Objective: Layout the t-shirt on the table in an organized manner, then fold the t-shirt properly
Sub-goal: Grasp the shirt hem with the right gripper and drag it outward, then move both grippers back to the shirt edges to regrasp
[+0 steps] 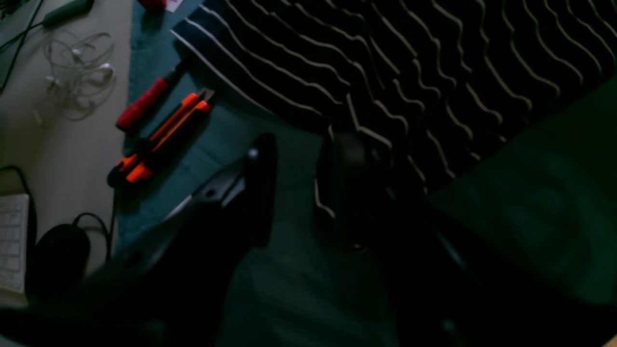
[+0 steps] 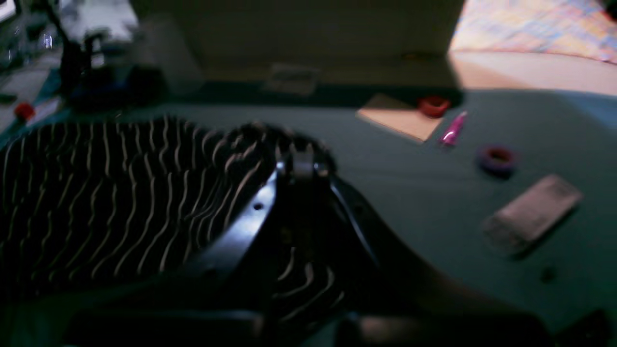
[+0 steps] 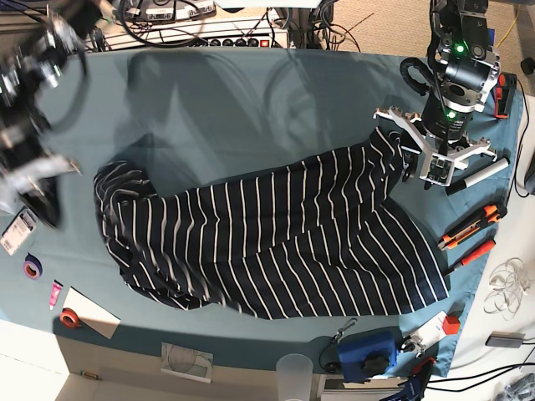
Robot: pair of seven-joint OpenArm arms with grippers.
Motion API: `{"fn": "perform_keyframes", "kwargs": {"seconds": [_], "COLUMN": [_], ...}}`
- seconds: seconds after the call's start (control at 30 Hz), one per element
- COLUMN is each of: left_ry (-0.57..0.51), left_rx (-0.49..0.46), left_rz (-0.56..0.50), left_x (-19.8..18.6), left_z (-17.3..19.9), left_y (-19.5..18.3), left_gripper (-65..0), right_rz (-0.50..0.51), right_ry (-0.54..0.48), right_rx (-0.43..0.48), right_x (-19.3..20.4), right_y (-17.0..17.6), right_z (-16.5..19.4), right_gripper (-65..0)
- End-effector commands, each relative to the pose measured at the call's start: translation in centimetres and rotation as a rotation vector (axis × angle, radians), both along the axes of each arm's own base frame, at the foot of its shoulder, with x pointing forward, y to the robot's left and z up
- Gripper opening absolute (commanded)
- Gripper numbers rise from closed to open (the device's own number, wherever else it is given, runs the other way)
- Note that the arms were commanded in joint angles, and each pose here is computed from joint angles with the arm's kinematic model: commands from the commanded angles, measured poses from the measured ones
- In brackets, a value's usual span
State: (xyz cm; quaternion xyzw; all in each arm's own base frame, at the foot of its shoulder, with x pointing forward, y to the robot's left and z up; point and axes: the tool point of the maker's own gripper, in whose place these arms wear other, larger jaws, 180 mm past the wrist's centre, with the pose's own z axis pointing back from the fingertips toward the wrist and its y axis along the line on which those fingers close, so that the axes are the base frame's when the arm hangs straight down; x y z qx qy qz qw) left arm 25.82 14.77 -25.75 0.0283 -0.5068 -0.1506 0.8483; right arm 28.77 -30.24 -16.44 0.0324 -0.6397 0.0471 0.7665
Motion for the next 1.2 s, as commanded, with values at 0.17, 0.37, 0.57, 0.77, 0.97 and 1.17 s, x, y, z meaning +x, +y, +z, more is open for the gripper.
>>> {"fn": "perform_keyframes", "kwargs": {"seconds": [0.17, 0.37, 0.57, 0.77, 0.97, 1.17], "left_ry": [-0.047, -0.041, -0.085, -0.02, 0.134, 0.187], "left_rx": [-0.004, 0.012, 0.073, 0.079, 0.082, -0.014], "left_rz": [-0.004, -0.048, -0.33, -0.396, -0.348, -0.309], "left_x": [0.3, 0.1, -0.9, -1.1, -1.4, -0.5], "left_z": [1.2, 1.0, 1.4, -2.0, -7.5, -9.8], "left_y": [-0.1, -0.7, -4.5, -4.7, -2.8, -2.4], "left_gripper": [-43.9, -43.9, -31.0, -28.0, -28.0, -28.0], "right_rz": [-0.023, 0.04, 0.051, -0.086, -0.224, -0.23], "right_ry": [-0.032, 0.12, 0.282, 0.435, 0.365, 0.484], "right_rx": [0.008, 0.046, -0.019, -0.104, -0.037, 0.009], "right_x": [2.5, 7.4, 7.3, 5.2, 3.1, 0.4], "right_y": [-0.7, 0.8, 0.6, -4.3, -8.7, -9.5], "right_z": [-0.4, -5.5, -6.7, -7.4, -5.9, -10.8], "right_gripper": [-65.0, -65.0, -53.3, -46.3, -46.4, -46.4]}}
